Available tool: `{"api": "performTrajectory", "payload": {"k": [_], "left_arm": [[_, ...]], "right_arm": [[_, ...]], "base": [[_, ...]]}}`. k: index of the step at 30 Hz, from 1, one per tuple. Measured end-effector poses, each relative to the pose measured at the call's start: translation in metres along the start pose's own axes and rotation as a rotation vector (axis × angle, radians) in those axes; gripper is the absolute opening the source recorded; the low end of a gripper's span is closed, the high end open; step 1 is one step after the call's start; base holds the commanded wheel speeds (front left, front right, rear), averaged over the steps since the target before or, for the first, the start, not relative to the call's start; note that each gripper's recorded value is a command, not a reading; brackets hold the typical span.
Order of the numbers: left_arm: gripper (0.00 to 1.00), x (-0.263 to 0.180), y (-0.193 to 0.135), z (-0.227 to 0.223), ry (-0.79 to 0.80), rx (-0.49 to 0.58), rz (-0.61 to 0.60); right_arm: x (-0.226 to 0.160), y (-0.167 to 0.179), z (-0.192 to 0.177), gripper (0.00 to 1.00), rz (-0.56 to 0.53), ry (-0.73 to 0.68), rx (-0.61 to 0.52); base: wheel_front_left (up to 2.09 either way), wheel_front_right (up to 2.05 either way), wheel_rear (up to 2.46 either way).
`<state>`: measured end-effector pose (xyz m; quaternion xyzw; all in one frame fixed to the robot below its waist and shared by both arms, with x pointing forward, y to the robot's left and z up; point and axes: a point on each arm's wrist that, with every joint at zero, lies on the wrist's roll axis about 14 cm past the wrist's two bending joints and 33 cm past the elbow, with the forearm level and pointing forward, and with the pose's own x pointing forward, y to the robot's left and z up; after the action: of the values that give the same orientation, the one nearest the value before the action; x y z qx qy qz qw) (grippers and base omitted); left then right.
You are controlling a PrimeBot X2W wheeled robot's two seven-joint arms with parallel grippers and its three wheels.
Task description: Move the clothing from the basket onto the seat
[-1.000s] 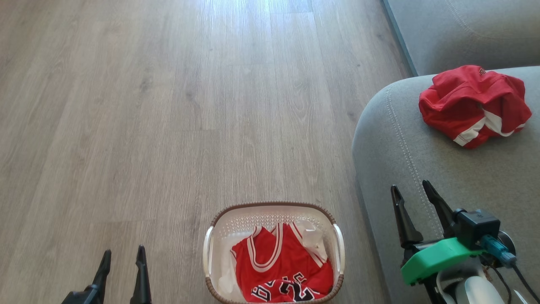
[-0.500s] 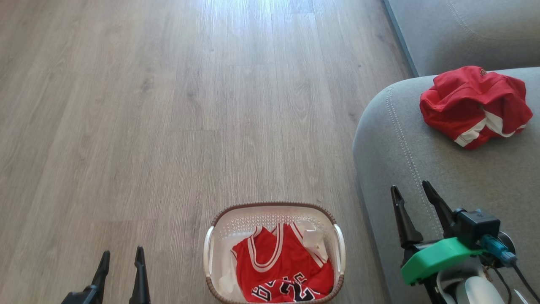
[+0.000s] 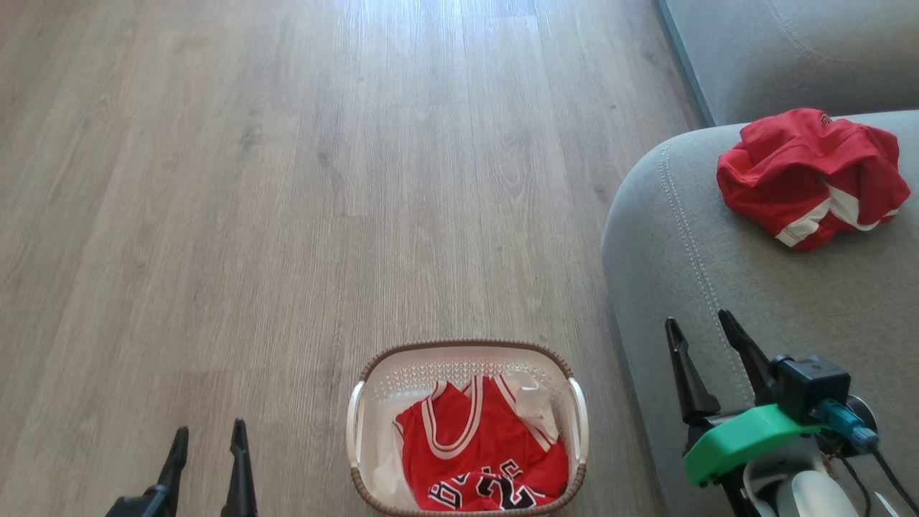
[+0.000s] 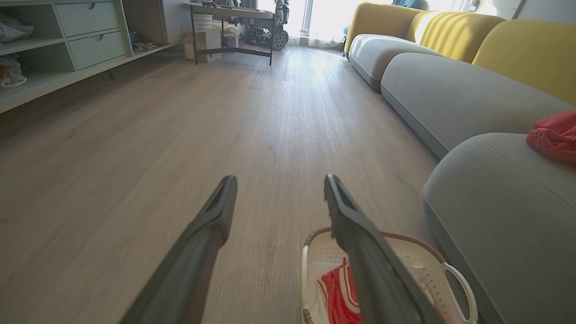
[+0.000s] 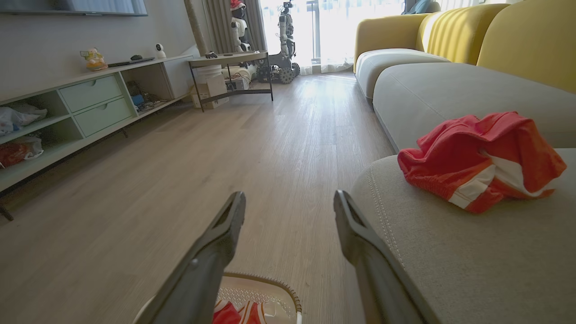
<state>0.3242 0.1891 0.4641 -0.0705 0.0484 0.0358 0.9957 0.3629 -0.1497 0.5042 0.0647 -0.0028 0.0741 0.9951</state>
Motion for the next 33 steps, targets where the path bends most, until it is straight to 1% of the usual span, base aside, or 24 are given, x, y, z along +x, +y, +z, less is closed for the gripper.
{"api": "performTrajectory", "payload": {"k": [7,14,19,22,29,33], "left_arm": [[1.0,0.003,-0.015,-0.013,0.041,0.016,-0.063],[1.0,0.031,-0.062,-0.034,0.118,0.049,-0.223],[1.0,0.057,-0.099,-0.061,0.206,0.073,-0.346],[1.0,0.072,-0.113,-0.086,0.29,0.084,-0.394],[1.0,0.099,-0.144,-0.152,0.468,0.129,-0.514],[1.0,0.103,-0.161,-0.192,0.577,0.171,-0.606]], "right_arm": [[0.001,-0.012,-0.007,1.0,-0.035,0.018,0.003],[0.013,-0.033,-0.005,1.0,-0.088,0.004,-0.033],[0.045,-0.042,0.008,1.0,-0.098,-0.051,-0.06],[0.067,-0.045,0.013,1.0,-0.096,-0.081,-0.081],[0.114,-0.057,0.007,1.0,-0.096,-0.109,-0.122],[0.135,-0.066,0.0,1.0,-0.103,-0.127,-0.138]], "base": [[0.0,0.0,0.0],[0.0,0.0,0.0],[0.0,0.0,0.0],[0.0,0.0,0.0],[0.0,0.0,0.0],[0.0,0.0,0.0]]}}
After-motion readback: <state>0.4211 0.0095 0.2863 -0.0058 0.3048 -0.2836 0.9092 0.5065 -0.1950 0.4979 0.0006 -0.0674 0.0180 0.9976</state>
